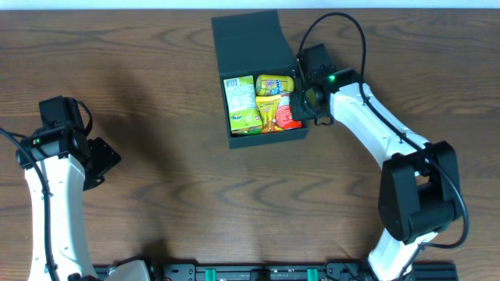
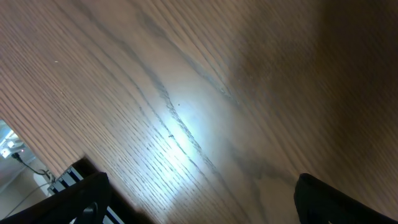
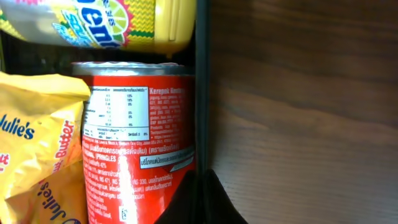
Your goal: Pack container
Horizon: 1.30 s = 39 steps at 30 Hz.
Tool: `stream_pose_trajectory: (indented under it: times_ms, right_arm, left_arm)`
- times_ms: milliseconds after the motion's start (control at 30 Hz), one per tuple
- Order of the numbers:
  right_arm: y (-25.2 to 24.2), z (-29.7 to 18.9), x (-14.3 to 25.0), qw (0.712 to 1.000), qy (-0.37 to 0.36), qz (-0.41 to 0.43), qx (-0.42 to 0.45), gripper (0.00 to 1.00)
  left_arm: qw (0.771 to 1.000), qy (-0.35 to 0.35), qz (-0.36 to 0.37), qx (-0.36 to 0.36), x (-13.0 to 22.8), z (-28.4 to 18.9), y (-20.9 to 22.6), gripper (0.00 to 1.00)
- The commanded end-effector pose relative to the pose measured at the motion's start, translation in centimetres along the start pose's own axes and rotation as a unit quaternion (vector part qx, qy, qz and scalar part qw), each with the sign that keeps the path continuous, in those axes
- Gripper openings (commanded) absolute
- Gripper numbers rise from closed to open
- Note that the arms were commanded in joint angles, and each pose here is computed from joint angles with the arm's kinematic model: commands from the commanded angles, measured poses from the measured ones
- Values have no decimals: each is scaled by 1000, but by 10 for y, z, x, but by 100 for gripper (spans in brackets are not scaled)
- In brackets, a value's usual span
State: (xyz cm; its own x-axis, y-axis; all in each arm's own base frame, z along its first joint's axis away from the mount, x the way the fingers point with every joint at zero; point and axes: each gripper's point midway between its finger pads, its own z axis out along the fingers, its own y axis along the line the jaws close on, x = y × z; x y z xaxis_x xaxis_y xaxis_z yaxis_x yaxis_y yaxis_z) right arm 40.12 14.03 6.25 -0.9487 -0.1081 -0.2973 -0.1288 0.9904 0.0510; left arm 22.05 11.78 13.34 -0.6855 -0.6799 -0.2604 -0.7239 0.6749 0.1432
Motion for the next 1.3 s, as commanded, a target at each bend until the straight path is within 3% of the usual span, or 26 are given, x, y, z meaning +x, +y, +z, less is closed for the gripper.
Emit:
stream_pose_trajectory:
  times_ms: [0,367,667,967,1267]
  right_arm:
    - [-3,6,13,1000,24,5,5,2]
    - [18,-2,58,995,102,3,10,2]
    - [38,-45,85,998,51,-28,21,2]
    - [23,-67,163,999,49,1,5,2]
    - [61,-65,221,997,35,66,-1,2]
  left_arm:
    - [1000,0,0,-10,-1,1,4,95]
    - [1000,0,0,-10,-1,1,4,95]
    - [1000,0,0,-10,-1,1,4,95]
    - [1000,0,0,-10,-1,1,4,95]
    - [1000,0,0,-10,-1,1,4,95]
